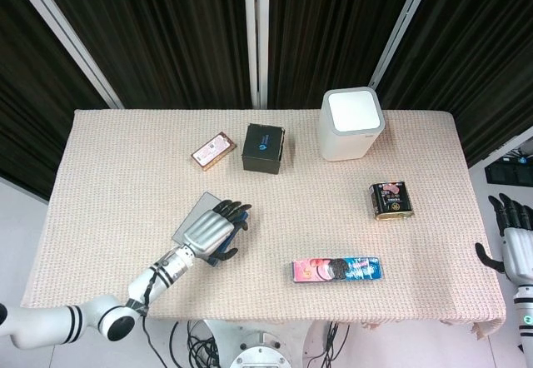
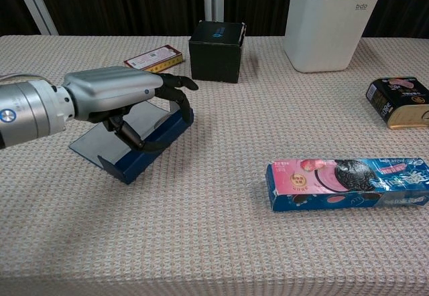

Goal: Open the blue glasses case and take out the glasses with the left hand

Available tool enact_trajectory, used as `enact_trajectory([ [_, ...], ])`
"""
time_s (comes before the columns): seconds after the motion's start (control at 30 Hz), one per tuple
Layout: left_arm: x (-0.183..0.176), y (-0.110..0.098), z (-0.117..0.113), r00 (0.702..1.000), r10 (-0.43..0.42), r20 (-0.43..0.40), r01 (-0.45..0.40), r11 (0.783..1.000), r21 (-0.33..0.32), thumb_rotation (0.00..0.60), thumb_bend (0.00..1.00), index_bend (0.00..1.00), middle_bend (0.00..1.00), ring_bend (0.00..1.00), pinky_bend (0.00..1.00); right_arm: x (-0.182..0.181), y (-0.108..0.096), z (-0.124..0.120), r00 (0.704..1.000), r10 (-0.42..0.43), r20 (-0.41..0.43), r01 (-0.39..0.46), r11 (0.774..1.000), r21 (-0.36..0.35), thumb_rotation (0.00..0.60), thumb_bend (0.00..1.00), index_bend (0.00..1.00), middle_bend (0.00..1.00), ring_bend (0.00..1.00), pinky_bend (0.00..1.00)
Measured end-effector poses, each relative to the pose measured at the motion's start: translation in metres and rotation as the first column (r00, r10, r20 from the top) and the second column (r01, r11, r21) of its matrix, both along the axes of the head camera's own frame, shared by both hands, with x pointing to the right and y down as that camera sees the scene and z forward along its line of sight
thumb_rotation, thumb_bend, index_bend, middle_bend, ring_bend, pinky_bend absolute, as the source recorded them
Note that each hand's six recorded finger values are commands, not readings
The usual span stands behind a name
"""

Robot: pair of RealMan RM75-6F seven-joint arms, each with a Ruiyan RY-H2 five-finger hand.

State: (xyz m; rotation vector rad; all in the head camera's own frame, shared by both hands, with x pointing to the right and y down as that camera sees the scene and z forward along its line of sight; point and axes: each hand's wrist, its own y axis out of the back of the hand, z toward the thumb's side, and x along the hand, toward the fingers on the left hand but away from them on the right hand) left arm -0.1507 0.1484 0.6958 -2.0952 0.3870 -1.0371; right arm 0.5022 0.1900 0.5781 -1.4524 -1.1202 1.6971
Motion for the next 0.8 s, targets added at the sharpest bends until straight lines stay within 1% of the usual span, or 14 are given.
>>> enact_trajectory([
  [0.07,0.003,-0.002,0.002,1.0,-0.003,0.005,0.003,1.0,-0.01,0.488,0.52,0.29,0.0,0.0,0.07,0.001,0.0,0.0,1.0,0.002,0.001,-0.002,1.0,-0.001,0.6,0.27,0.0,0.0,0.0,0.0],
  [0.13,0.005,-0.003,0.003,1.0,0.0,0.012,0.0,1.0,-0.011,0.491,0.57,0.29,0.0,0.0,0.07,0.002,0.0,0.0,1.0,0.005,0.001,-0.005,1.0,-0.003,0.6,0.27,0.0,0.0,0.0,0.0],
  [0.2,0.006,-0.004,0.004,1.0,0.004,0.021,-0.004,1.0,-0.007,0.492,0.59,0.29,0.0,0.0,0.07,0.003,0.0,0.001,1.0,0.007,0.002,-0.007,1.0,-0.004,0.6,0.27,0.0,0.0,0.0,0.0],
  [0.53,0.007,-0.006,0.011,0.998,0.007,0.062,-0.007,1.0,0.004,0.507,0.6,0.29,0.0,0.0,0.07,0.004,0.001,0.002,1.0,0.007,0.004,-0.007,1.0,-0.006,0.6,0.27,0.0,0.0,0.0,0.0],
  [0.63,0.006,-0.008,0.014,0.996,0.009,0.084,-0.01,1.0,0.012,0.511,0.59,0.29,0.0,0.0,0.06,0.005,0.001,0.002,1.0,0.009,0.004,-0.009,1.0,-0.004,0.6,0.27,0.0,0.0,0.0,0.0],
  [0.8,0.001,-0.015,0.019,0.99,-0.004,0.143,0.0,1.0,0.028,0.511,0.59,0.29,0.0,0.0,0.05,0.004,0.0,0.002,1.0,0.007,0.003,-0.007,1.0,-0.002,0.6,0.27,0.0,0.0,0.0,0.0],
])
